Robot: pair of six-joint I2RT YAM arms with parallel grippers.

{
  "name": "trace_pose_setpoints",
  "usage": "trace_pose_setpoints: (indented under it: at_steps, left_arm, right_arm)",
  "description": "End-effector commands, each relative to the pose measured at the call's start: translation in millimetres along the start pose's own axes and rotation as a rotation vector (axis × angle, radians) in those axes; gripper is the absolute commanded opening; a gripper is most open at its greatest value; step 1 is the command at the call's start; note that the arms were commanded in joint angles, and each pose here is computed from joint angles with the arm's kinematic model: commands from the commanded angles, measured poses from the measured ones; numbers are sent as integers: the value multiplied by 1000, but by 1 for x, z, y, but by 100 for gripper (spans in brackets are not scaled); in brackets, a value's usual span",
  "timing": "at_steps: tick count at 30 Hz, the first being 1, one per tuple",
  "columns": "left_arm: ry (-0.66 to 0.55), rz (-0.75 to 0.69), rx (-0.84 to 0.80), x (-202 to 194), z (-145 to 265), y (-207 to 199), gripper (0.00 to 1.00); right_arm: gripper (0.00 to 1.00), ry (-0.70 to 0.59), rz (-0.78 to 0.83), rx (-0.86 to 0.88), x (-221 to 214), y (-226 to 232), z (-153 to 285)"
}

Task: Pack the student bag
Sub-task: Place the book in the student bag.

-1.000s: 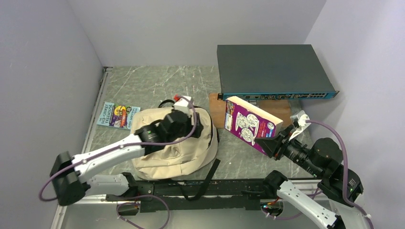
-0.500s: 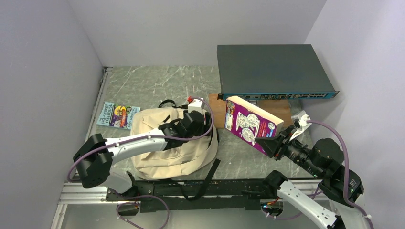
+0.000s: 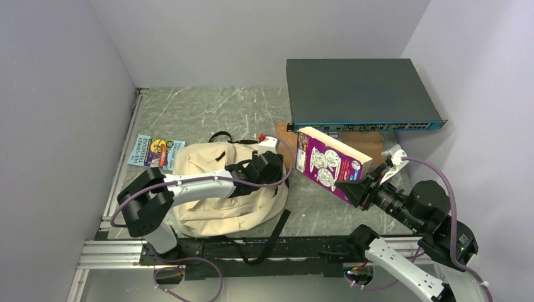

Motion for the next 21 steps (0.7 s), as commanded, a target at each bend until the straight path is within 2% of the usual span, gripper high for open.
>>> trace_pose_setpoints:
  at_steps: [1,3,7,13,21]
  left_arm:
    - [-36,21,-6,10,-6,-12,64]
    - [-27,4,5,10,-9,-13,65]
    - [-38,17,7,10,-2,-7,56]
    - [-36,13,-17,11,26,7,66]
    - [-5,-3,-76,-10,37,16,65]
  right_arm:
    - [0,-177,-8,45,32,9,5]
    - [0,-175,-20,52,31,10,4]
    - [0,-170,-18,47,31,9,6]
    - [0,-174,-27,44,31,9,6]
    - [0,-137,-29,54,25,9,-2]
Point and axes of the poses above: each gripper's point midway between its finger pads, its own z axis back along the fingers, its own y axis along the line the jaws close on, x = y × z, the point moved 8 cm from there along z, back along the fingers, and after that the axes turned 4 degrees about z, right-handed, at the moved point
